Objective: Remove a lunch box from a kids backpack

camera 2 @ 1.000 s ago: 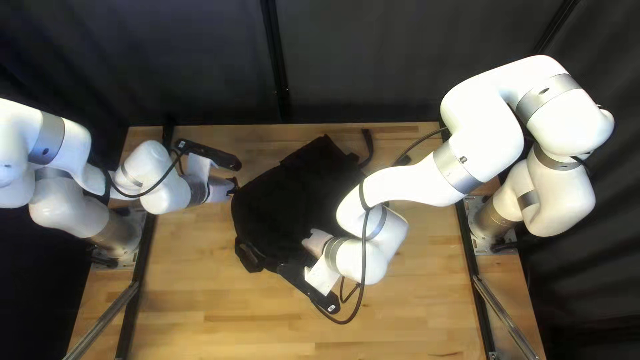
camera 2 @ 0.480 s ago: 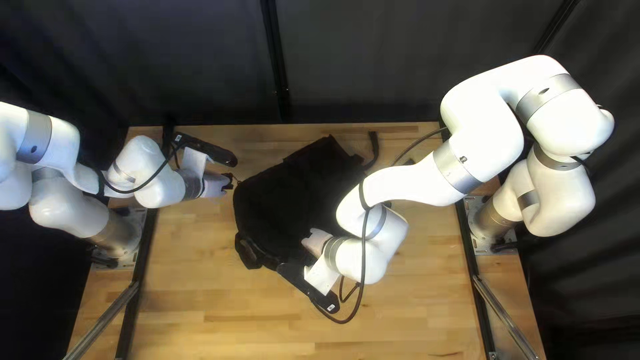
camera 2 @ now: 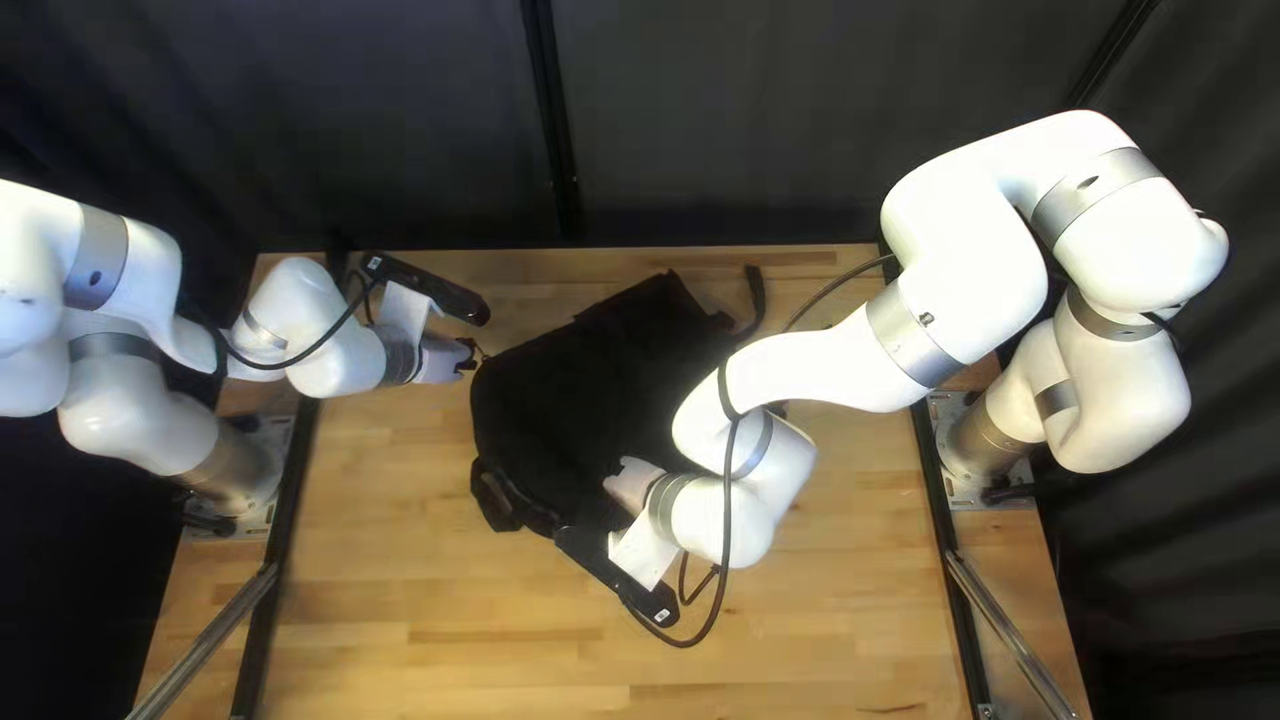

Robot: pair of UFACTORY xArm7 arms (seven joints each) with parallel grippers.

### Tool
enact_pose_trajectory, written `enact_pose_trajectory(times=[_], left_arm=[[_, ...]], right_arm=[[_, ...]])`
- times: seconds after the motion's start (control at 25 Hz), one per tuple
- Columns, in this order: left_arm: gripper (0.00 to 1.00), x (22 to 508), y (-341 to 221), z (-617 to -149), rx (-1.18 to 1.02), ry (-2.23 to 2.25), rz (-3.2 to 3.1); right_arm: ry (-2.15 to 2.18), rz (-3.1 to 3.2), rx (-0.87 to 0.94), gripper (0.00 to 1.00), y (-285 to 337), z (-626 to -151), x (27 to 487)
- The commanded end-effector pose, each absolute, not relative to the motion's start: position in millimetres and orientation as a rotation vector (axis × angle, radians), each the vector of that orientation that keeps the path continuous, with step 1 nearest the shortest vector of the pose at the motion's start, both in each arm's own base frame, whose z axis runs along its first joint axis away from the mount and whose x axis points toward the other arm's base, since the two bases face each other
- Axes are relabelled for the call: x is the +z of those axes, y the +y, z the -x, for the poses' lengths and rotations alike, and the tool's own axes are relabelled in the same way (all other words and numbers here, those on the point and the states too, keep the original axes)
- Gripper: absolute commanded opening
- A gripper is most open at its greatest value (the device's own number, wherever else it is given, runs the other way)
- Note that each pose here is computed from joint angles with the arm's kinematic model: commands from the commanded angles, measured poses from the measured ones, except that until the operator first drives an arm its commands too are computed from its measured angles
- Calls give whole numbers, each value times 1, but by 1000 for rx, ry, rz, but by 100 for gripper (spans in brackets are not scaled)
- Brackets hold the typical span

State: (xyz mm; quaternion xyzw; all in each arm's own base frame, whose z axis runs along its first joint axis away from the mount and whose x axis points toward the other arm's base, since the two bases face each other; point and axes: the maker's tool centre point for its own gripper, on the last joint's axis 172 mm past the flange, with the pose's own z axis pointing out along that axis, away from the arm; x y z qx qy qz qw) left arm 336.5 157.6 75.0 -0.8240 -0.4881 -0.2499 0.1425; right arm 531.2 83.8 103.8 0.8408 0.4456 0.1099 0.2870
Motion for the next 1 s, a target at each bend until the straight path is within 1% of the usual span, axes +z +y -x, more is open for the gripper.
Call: enact_pose_trajectory(times=[0.04, 0.32, 1.0], left_arm=[[0, 75, 157, -344, -720, -1394, 2390], [0, 70, 155, -364, -718, -1366, 2414], [0, 75, 167, -386, -723, -1321, 2439]], right_arm=[[1190, -2247, 294, 0, 84, -531, 104], [1190, -2247, 294, 0, 84, -531, 104], [1190, -2247, 294, 0, 84, -531, 104]])
